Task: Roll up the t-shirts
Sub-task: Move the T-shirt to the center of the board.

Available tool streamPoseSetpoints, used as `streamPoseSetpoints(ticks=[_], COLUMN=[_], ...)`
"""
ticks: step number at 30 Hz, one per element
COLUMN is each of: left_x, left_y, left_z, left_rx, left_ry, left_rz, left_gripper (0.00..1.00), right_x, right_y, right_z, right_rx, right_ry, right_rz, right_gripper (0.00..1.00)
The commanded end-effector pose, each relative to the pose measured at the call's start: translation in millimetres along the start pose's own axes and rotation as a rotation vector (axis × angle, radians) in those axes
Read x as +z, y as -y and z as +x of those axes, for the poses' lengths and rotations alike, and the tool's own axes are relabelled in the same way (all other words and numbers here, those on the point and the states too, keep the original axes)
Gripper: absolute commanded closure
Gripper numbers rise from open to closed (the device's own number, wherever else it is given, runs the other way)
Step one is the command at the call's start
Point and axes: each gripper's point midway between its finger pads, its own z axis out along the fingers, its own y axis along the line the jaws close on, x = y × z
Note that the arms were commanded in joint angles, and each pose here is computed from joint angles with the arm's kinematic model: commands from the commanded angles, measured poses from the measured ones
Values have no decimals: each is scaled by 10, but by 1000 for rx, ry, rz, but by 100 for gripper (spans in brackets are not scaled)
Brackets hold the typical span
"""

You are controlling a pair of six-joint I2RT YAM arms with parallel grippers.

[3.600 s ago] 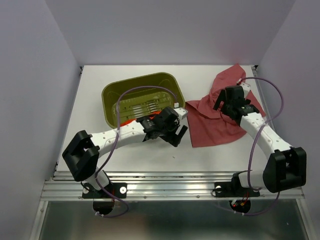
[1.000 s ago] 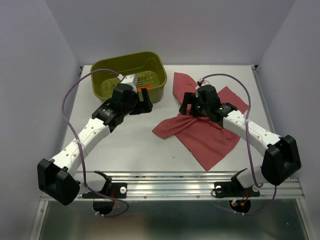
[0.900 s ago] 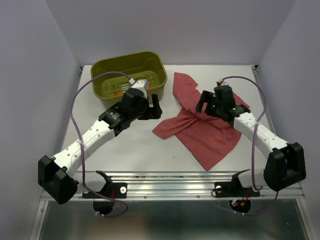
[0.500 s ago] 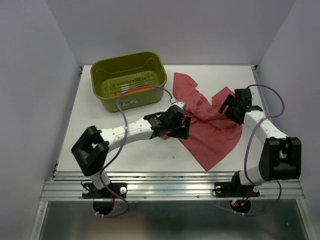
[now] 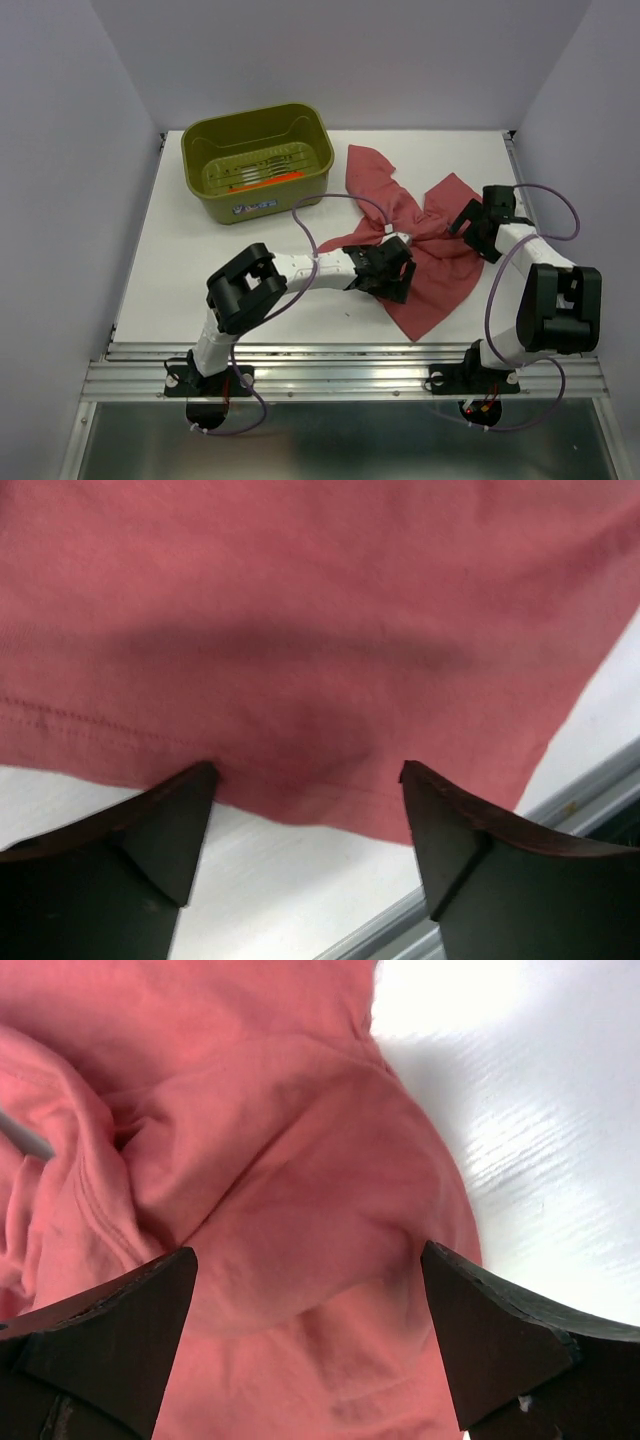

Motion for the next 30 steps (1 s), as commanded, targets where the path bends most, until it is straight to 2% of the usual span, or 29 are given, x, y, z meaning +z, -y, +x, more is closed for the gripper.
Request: streamPoseSetpoints(ticks=[1, 3, 5, 6, 7, 10, 15, 19, 25, 30], left_x=[59, 155, 245, 259, 263, 141, -420, -778, -1080, -1128], left_y=[114, 15, -190, -280, -365, -710, -1416, -1862, -2271, -2394], left_z=[-250, -222, -222, -237, -258, -375, -661, -702, -576, -533], left_rx=[-44, -38, -37, -32, -41, -85, -190, -263, -342, -369], left_ry=[53, 38, 33, 33, 30, 46, 156, 211, 236, 241], left_rz=[6, -40, -112, -137, -154, -203, -300, -375, -447, -458], left_gripper=[26, 39, 62, 75, 100, 100, 100, 100, 100, 100], right_x=[-158, -212, -253, -303, -322, -370, -378, -368, -340, -213], right_y=[-50, -85, -107, -122, -129, -139, -135, -135, -140, -161], right_z=[-132, -157, -176, -205, -210, -227, -157, -62, 24, 198], right_rx=[29, 31, 34, 36, 39, 36, 10, -14, -33, -52], right_ry=[67, 76, 84, 97, 101, 111, 89, 61, 43, -23], right_rz=[-36, -59, -73, -85, -91, -103, -116, -135, -157, -179], right_gripper=[0, 0, 0, 0, 0, 0, 0, 0, 0, 2])
